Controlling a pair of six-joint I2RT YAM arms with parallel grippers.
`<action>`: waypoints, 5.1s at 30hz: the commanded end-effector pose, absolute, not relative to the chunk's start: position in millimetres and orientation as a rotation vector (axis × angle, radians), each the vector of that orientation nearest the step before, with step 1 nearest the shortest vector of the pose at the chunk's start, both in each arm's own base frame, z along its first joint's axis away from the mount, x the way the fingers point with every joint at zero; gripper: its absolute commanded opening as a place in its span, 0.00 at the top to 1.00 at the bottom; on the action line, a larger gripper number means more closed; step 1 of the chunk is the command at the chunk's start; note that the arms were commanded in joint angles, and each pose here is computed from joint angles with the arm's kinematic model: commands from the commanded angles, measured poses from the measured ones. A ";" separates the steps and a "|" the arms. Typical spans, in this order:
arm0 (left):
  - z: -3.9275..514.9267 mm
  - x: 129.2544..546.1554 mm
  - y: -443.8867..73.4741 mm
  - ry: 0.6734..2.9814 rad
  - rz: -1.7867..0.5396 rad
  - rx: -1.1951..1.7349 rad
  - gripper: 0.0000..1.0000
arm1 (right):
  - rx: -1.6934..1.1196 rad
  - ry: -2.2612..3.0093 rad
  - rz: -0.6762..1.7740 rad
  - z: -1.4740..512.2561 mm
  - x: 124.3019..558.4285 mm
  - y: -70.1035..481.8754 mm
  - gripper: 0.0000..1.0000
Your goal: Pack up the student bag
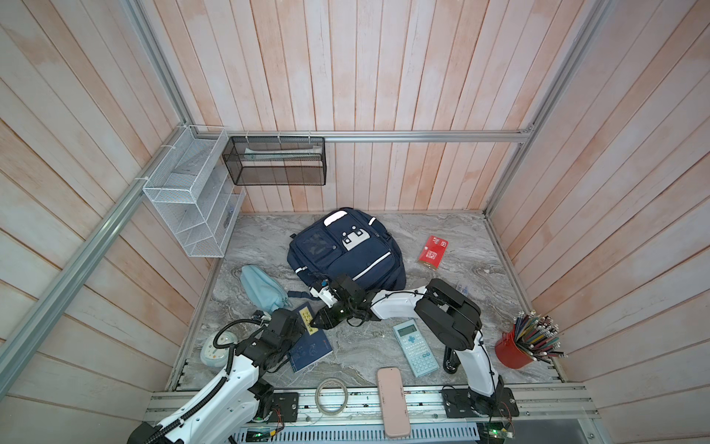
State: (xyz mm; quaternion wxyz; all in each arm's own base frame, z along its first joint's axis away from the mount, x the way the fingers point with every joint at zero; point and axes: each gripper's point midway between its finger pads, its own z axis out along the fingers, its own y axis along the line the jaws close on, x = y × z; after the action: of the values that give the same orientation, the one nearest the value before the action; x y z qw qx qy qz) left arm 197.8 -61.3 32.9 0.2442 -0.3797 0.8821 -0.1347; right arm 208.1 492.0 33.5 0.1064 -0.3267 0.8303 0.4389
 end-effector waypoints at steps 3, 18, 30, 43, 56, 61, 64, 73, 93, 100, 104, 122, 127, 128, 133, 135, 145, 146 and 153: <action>34.5 200.1 -78.2 2.440 -0.477 -1.013 0.15 | -0.980 2.475 1.316 30.2 194.6 495.1 0.99; 163.6 241.3 -132.7 2.121 -0.832 -0.304 0.09 | -0.721 2.127 1.378 180.7 230.2 417.0 1.00; 292.0 247.3 -219.1 1.671 -1.303 0.250 0.40 | -0.591 1.941 1.434 264.4 230.6 336.6 1.00; 316.5 231.5 -238.8 1.579 -1.525 0.340 1.00 | -0.640 1.859 1.408 252.7 240.7 301.4 0.28; 303.9 239.9 -263.9 1.619 -1.579 0.390 0.96 | -0.768 1.688 1.541 263.4 220.8 297.4 1.00; 277.5 276.5 -254.0 1.780 -1.287 0.302 0.25 | -0.533 1.762 1.376 253.1 250.6 250.8 1.00; 259.9 304.1 -246.8 1.877 -1.074 0.268 0.25 | -0.308 1.834 1.178 242.6 277.8 204.9 1.00; 168.5 356.8 -282.7 2.207 -0.640 0.496 0.44 | 0.201 1.984 0.913 198.3 309.1 85.4 1.00; 77.7 400.2 -342.9 2.325 -0.133 0.762 0.55 | 0.247 2.005 0.973 175.0 302.2 78.5 1.00; 95.1 401.8 -352.1 2.322 -0.143 0.773 1.00 | 0.260 1.984 1.114 172.3 297.7 91.0 1.00; 162.1 398.3 -358.6 2.255 -0.410 0.671 1.00 | 0.287 1.986 1.226 170.2 296.8 111.3 1.00; 293.0 403.2 -335.3 2.026 -0.565 0.597 1.00 | 0.257 1.937 1.454 157.2 414.9 263.1 1.00; 288.5 407.1 -335.8 2.029 -0.592 0.581 1.00 | 0.331 1.970 1.469 125.2 454.8 302.5 1.00; 286.4 409.3 -335.6 2.030 -0.610 0.575 1.00 | 0.339 1.973 1.477 120.5 459.1 309.4 1.00; 265.3 417.6 -334.6 2.070 -0.654 0.543 1.00 | 0.289 2.010 1.483 117.2 461.1 324.0 0.70; 253.6 420.7 -336.8 2.087 -0.658 0.541 1.00 | 0.262 2.065 1.441 113.9 453.2 317.9 0.57; 211.8 438.5 -348.6 2.166 -0.693 0.481 1.00 | 0.151 2.423 1.147 81.8 386.7 251.5 0.38; 206.3 439.6 -350.0 2.176 -0.702 0.473 1.00 | 0.142 2.442 1.132 81.4 377.7 245.1 0.39; 167.3 435.2 -361.2 2.248 -0.788 0.441 1.00 | 0.058 2.533 0.967 77.1 322.3 216.0 0.39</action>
State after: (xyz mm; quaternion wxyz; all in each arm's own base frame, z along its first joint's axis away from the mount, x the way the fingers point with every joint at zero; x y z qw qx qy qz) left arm 427.2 -359.2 170.8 0.3445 0.1909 0.8732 -0.2871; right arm 353.4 229.9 95.6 0.2368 0.0451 0.8841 0.4003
